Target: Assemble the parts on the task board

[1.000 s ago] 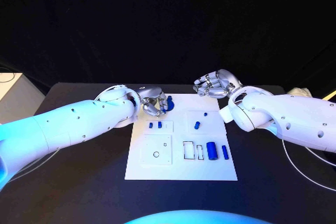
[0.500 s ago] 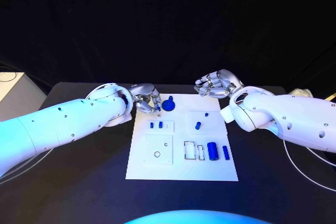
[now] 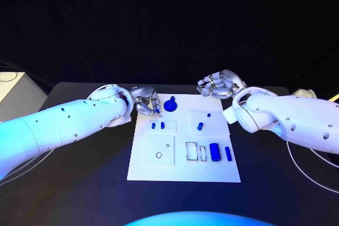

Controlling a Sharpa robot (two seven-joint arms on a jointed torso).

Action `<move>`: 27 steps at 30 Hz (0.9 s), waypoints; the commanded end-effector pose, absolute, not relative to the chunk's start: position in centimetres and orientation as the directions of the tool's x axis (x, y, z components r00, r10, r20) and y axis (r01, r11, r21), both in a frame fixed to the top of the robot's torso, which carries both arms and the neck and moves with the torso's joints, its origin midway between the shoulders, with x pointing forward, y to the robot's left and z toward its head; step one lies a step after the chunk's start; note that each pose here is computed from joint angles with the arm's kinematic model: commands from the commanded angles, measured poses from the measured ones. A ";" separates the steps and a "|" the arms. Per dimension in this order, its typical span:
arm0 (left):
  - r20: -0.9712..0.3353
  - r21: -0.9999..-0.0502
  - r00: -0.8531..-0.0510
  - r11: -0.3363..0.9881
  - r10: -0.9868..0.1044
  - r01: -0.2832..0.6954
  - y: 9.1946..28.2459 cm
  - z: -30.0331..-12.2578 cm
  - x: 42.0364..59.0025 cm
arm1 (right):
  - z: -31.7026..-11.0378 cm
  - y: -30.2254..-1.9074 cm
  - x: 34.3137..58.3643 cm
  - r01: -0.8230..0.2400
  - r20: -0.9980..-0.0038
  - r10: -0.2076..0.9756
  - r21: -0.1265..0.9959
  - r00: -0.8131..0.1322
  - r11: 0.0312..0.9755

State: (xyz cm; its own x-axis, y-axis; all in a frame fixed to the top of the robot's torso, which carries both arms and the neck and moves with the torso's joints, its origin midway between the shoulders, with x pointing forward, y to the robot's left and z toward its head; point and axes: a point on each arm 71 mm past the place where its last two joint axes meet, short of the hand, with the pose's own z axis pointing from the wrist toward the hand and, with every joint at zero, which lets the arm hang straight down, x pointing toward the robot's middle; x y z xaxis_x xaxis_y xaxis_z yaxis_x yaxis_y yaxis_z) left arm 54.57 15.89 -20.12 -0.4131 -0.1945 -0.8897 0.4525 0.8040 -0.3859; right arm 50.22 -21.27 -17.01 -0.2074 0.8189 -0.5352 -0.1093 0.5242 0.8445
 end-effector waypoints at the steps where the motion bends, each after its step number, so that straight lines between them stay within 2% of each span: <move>1: -0.885 -0.374 -0.434 0.809 -0.166 0.453 15.7 -20.4 54.6 | -17.0 -21.1 50.2 -0.126 -0.540 0.813 0.841 -0.219 0.525; 27: -0.864 -0.404 -0.472 0.801 -0.175 0.442 14.8 -21.4 54.4 | -16.9 -21.0 50.2 -0.128 -0.540 0.813 0.842 -0.219 0.525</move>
